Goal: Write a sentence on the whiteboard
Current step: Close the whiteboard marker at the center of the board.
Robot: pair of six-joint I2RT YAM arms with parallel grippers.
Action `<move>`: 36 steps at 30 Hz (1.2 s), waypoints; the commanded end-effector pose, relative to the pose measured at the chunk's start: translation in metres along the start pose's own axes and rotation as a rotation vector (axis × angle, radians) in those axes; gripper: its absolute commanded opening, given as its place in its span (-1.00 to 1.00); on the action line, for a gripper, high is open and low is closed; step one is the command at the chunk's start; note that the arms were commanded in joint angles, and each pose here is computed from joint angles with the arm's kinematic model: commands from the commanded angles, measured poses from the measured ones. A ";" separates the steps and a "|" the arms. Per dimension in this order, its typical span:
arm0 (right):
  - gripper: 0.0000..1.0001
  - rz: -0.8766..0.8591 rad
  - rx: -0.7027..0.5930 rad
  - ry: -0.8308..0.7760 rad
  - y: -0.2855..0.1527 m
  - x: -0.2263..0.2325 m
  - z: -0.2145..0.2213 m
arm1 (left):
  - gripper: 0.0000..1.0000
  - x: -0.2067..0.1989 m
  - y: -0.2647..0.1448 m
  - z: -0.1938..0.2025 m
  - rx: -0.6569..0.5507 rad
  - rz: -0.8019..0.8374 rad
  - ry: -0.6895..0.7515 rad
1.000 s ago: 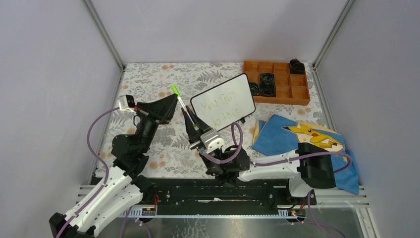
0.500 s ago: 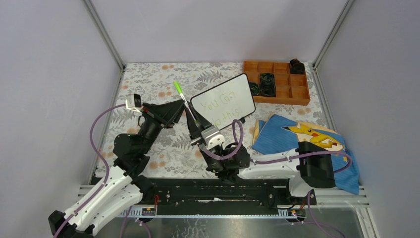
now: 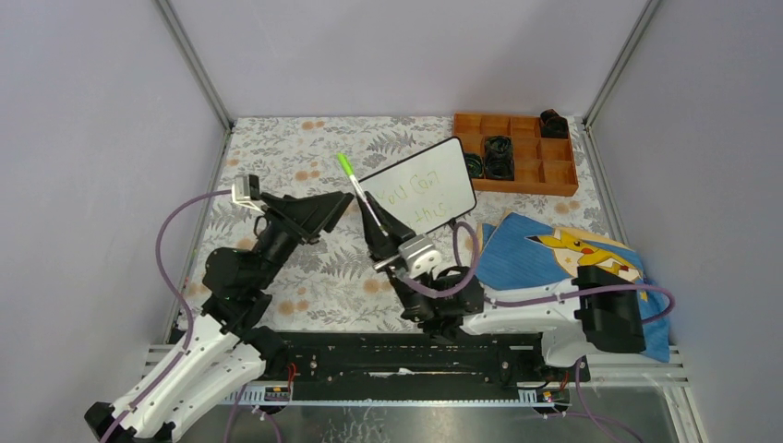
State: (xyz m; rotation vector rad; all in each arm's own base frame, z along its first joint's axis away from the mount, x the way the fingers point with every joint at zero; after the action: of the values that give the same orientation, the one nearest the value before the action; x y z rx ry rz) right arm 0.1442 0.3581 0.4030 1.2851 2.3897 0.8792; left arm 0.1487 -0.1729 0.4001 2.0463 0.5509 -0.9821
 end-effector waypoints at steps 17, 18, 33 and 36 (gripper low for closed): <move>-1.00 -0.112 -0.027 0.249 -0.020 -0.020 -0.047 | 0.70 -0.032 0.037 -0.025 -0.048 0.004 0.170; -1.00 -0.117 -0.025 0.251 -0.020 -0.020 -0.047 | 0.69 -0.031 0.037 -0.024 -0.046 0.003 0.167; -1.00 -0.113 -0.010 0.245 -0.021 -0.018 -0.041 | 0.10 -0.025 0.037 -0.020 -0.032 0.005 0.146; -1.00 -0.113 -0.006 0.241 -0.021 -0.018 -0.041 | -0.02 -0.023 0.036 -0.021 -0.041 -0.007 0.145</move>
State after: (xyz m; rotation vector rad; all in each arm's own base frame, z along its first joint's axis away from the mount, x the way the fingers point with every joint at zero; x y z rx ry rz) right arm 0.1250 0.3283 0.4035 1.1088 2.6194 0.9476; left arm 0.1735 -0.1830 0.4333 2.1063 0.6830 -0.8647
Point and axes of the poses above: each gripper's point midway between its finger pads, its own y axis out along the fingers, its own x axis along the line the jaws close on, z = x × y, the point moved 5 cm from there along -y, back along the fingers, and after that the axes turned 8 degrees about y, right-handed, at the moved point
